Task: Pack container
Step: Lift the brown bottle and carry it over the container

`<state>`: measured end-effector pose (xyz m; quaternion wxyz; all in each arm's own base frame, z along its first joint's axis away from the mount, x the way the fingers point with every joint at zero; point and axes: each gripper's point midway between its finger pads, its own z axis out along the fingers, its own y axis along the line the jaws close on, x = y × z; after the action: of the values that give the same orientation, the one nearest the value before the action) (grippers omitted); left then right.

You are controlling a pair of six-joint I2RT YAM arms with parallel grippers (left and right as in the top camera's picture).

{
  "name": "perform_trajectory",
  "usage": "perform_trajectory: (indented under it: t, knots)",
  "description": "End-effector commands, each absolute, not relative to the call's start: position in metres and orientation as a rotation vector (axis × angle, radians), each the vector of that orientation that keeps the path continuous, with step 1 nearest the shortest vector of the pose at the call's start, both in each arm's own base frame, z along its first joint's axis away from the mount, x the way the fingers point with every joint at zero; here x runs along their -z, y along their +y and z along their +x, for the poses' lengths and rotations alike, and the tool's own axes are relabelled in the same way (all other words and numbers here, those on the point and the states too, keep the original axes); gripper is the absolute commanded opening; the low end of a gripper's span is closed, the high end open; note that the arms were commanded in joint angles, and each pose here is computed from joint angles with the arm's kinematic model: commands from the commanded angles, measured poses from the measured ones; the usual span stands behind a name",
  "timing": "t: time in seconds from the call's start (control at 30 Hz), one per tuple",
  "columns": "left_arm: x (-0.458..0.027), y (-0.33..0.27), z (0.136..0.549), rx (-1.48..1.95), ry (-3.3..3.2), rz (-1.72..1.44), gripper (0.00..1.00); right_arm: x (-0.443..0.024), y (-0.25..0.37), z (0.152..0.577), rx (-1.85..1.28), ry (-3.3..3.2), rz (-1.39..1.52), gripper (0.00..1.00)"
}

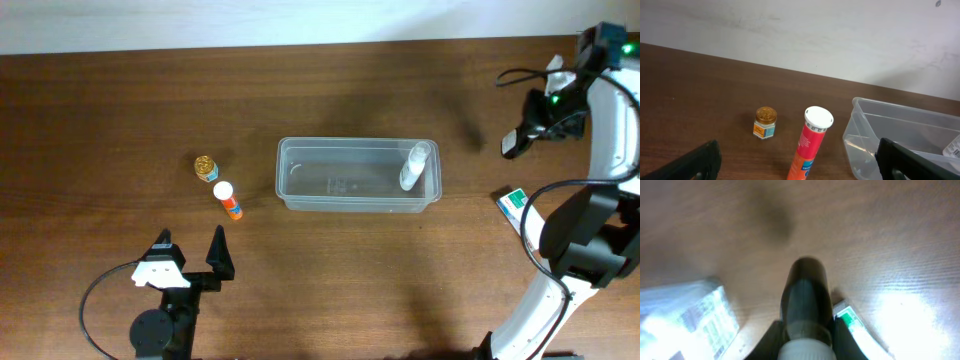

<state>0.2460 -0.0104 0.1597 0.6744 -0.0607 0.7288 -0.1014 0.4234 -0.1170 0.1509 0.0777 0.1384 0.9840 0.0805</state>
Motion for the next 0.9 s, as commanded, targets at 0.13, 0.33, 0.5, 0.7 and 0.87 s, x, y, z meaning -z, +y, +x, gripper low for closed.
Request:
perform_trajectory:
  t: [0.13, 0.33, 0.5, 0.7, 0.87]
  knots:
    - [-0.159, -0.011, 0.246, 0.222, 1.639, -0.119, 1.0, -0.228, -0.085, 0.42, -0.351, 2.85, 0.339, 0.18]
    - [-0.159, -0.011, 0.246, 0.222, 1.639, -0.119, 0.99, -0.259, -0.057, 0.404, -0.346, 2.834, 0.251, 0.18]
    - [-0.159, -0.011, 0.246, 0.222, 1.639, -0.119, 0.99, -0.284, -0.02, 0.395, -0.348, 2.796, 0.15, 0.18]
    - [-0.159, -0.011, 0.246, 0.222, 1.639, -0.119, 0.99, -0.296, 0.02, 0.37, -0.244, 2.809, 0.052, 0.19]
    - [-0.159, -0.011, 0.246, 0.222, 1.639, -0.119, 0.99, -0.288, 0.061, 0.346, -0.261, 2.862, -0.082, 0.19]
